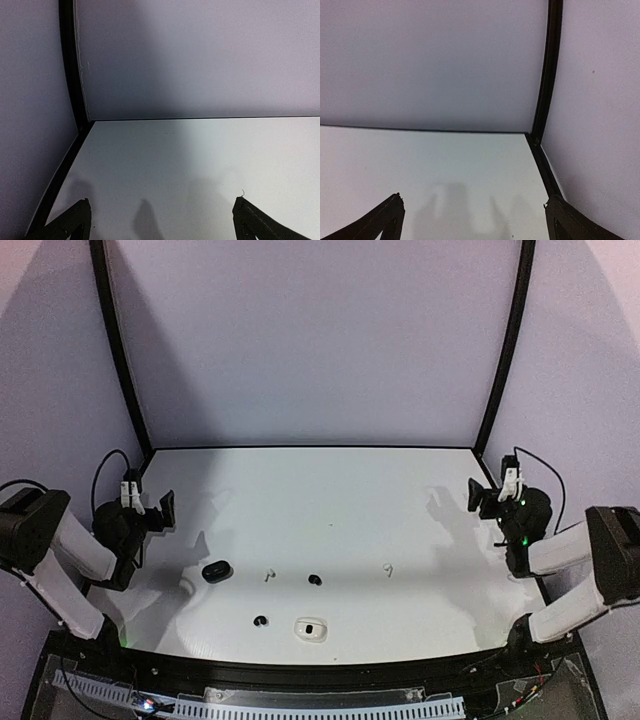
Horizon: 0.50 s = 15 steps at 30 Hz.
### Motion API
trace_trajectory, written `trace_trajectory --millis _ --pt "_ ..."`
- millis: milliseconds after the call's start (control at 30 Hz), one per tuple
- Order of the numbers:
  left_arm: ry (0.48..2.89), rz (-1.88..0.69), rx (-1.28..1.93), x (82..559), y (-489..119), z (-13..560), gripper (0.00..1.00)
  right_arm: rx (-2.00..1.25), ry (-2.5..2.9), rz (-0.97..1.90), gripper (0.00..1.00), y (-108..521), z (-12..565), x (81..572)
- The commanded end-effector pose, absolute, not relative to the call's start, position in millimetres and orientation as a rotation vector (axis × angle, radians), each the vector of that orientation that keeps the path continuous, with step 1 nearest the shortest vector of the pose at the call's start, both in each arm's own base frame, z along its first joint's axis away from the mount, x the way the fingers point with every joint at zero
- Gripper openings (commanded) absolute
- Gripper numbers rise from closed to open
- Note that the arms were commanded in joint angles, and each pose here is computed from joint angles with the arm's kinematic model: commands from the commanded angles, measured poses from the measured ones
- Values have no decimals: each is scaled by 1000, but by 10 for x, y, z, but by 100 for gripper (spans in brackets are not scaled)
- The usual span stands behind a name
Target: Insert the wireless bluetooth earbuds into the charging case
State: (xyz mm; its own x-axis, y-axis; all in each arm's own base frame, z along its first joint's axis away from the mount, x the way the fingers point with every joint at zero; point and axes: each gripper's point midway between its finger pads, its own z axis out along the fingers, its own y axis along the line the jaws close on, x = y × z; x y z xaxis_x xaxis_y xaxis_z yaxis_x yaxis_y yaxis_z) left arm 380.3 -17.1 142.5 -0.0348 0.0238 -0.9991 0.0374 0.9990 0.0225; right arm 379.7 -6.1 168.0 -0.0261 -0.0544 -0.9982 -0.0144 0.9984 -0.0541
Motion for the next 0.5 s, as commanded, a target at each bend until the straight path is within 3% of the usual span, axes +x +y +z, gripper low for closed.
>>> trace_trajectory --millis 0,133,200,233,400,467 --pt "1544 -19 65 3820 -212 1602 99 -20 1577 129 99 73 2180 3854" --pt "1546 -25 70 3915 -228 1887 99 -178 1516 489 96 646 2562 3641" --pt "1609 -87 196 3952 -431 1888 99 -279 1502 584 95 982 2646 3519" --pt "1546 -159 297 3965 -624 2170 99 -340 1503 606 94 1176 2668 3464" --pt "1438 -410 524 3933 -1136 2810 99 -718 1615 664 93 2145 2394 3124" --pt "1430 -439 676 3970 -1399 3027 99 -974 1693 659 92 2618 2086 2771"
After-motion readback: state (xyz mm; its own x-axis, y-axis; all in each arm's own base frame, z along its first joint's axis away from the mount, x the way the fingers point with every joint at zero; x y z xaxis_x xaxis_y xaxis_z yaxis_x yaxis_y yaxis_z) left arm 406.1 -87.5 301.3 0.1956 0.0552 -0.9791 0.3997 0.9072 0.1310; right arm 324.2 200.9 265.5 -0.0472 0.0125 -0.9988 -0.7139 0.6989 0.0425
